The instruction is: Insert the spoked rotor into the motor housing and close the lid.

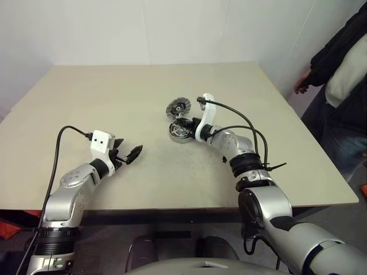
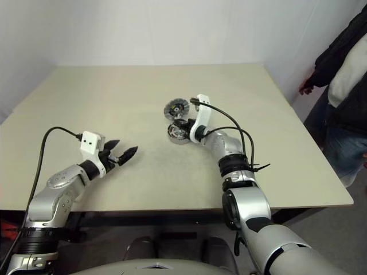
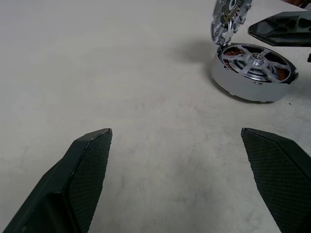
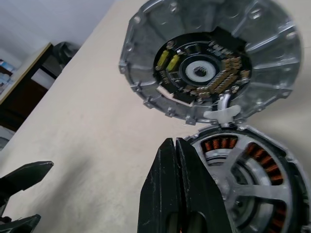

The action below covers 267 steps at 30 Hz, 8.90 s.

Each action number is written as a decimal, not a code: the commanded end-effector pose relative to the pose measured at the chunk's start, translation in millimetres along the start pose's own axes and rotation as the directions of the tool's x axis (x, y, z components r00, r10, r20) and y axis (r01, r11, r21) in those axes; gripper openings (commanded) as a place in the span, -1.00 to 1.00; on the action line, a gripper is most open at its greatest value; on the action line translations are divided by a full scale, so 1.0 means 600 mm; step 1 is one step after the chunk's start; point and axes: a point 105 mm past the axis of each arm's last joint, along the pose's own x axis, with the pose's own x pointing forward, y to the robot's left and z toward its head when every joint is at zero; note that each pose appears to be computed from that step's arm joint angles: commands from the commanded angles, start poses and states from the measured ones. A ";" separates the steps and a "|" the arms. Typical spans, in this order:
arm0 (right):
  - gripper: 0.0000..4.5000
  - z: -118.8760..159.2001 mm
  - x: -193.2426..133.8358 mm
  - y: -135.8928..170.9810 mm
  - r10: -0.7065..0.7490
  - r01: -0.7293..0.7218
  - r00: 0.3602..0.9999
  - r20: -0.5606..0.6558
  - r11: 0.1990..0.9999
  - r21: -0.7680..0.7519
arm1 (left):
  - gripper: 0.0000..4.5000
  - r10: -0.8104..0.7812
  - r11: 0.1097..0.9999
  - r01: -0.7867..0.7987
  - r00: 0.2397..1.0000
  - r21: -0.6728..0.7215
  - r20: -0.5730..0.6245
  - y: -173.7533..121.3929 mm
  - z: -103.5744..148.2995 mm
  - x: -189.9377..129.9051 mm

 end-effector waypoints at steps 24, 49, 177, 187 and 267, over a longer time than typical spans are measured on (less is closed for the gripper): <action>-1.00 0.036 -0.008 -0.018 -0.030 0.040 0.996 0.086 0.992 -0.117 | 1.00 -0.011 0.999 0.009 0.998 0.041 0.056 -0.004 0.028 0.002; -1.00 0.061 -0.019 -0.035 -0.035 0.068 0.989 0.144 0.971 -0.229 | 1.00 -0.006 0.999 0.004 0.998 0.033 0.057 -0.006 0.025 0.001; -0.99 0.005 -0.082 0.040 0.094 -0.350 0.757 -0.647 0.894 -0.281 | 1.00 0.046 0.998 -0.040 0.992 -0.053 0.114 -0.021 0.012 -0.018; -0.99 -0.046 -0.050 0.053 -0.069 0.023 0.770 -0.635 0.996 -0.081 | 1.00 0.080 0.996 -0.076 0.990 -0.042 0.113 -0.011 0.015 -0.031; -0.99 0.110 -0.126 0.096 0.251 -0.305 0.950 -0.185 0.869 -0.389 | 1.00 -0.035 0.999 0.038 0.992 -0.025 0.120 -0.004 0.064 0.004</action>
